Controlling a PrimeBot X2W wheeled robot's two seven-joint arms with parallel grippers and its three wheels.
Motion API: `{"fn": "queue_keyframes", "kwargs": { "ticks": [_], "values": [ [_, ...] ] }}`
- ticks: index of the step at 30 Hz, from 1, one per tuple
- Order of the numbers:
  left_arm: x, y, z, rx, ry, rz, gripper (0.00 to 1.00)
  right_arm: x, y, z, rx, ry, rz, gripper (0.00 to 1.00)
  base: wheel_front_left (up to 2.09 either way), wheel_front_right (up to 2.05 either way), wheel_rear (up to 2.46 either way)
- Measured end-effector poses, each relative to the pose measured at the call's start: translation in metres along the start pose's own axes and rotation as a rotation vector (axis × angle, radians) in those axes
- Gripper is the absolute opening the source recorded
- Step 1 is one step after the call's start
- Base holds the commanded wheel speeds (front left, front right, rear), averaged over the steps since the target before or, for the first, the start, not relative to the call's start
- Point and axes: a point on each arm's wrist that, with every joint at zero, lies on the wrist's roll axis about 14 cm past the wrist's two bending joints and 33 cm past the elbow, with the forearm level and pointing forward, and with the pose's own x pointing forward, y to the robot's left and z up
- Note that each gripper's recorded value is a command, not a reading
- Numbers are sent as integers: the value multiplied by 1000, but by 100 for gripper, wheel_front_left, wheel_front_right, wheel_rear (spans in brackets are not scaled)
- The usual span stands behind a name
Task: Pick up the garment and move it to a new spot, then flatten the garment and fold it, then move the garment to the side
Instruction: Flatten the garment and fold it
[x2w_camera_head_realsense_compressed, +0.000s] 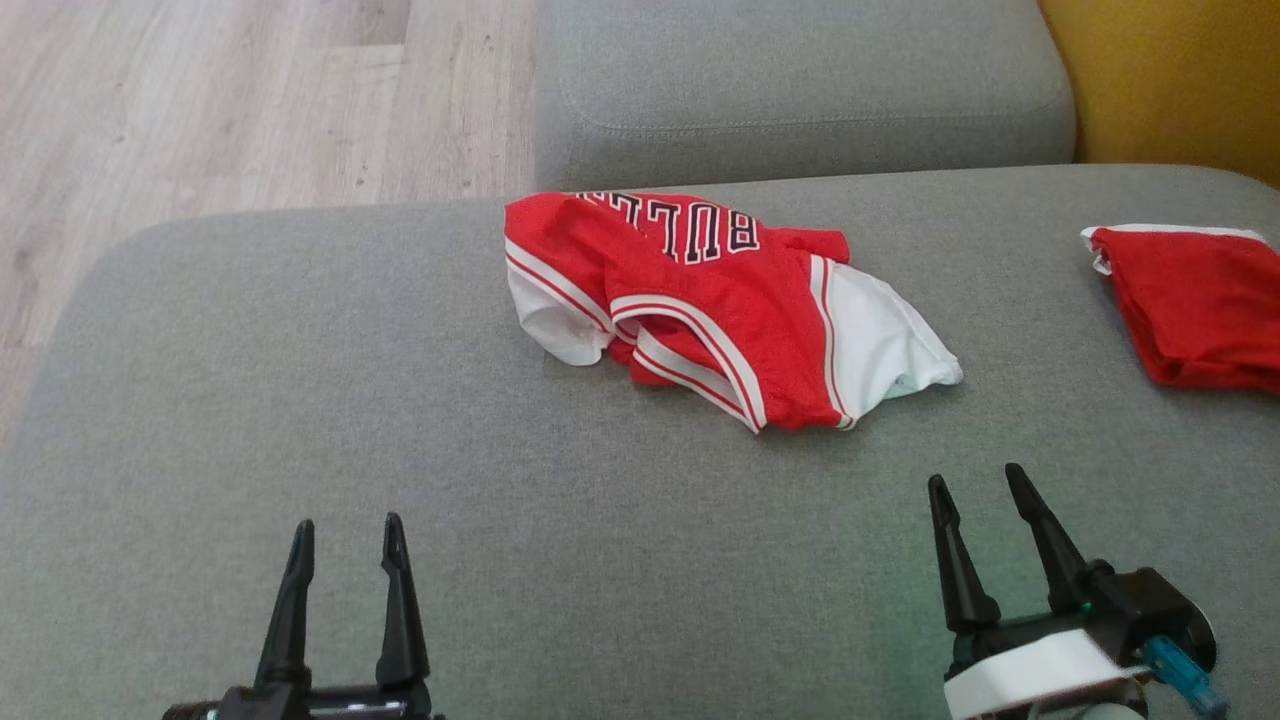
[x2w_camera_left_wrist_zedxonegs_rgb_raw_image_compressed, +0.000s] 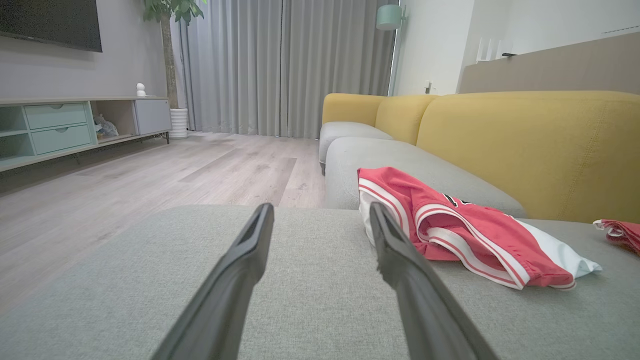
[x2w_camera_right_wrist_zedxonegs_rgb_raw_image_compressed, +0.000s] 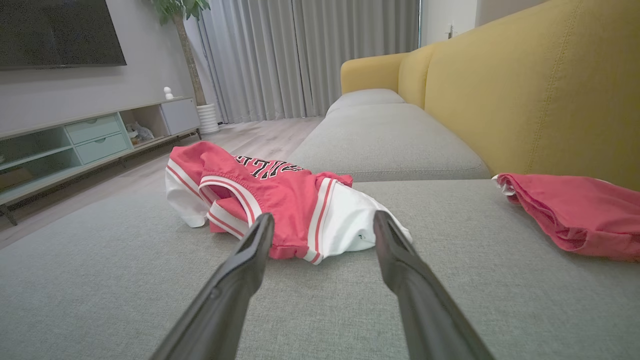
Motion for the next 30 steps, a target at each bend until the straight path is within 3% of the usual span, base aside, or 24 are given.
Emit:
{"fn": "queue_keyframes", "kwargs": {
  "ticks": [11, 17, 22, 30],
  "values": [
    [1, -2, -8, 14, 26, -9, 100, 0, -2, -3, 11, 10, -9, 100, 0, 0, 0],
    [3, -23, -27, 14, 87, -94, 100, -5, -5, -7, 31, 19, -26, 100, 0, 0, 0],
    [20, -59, -48, 22, 143, -233, 100, -7, -11, -5, 52, 11, -56, 100, 0, 0, 0],
    [69, -152, -90, 90, 219, -585, 100, 9, -34, 12, 75, -39, -122, 100, 0, 0, 0]
  ]
}}
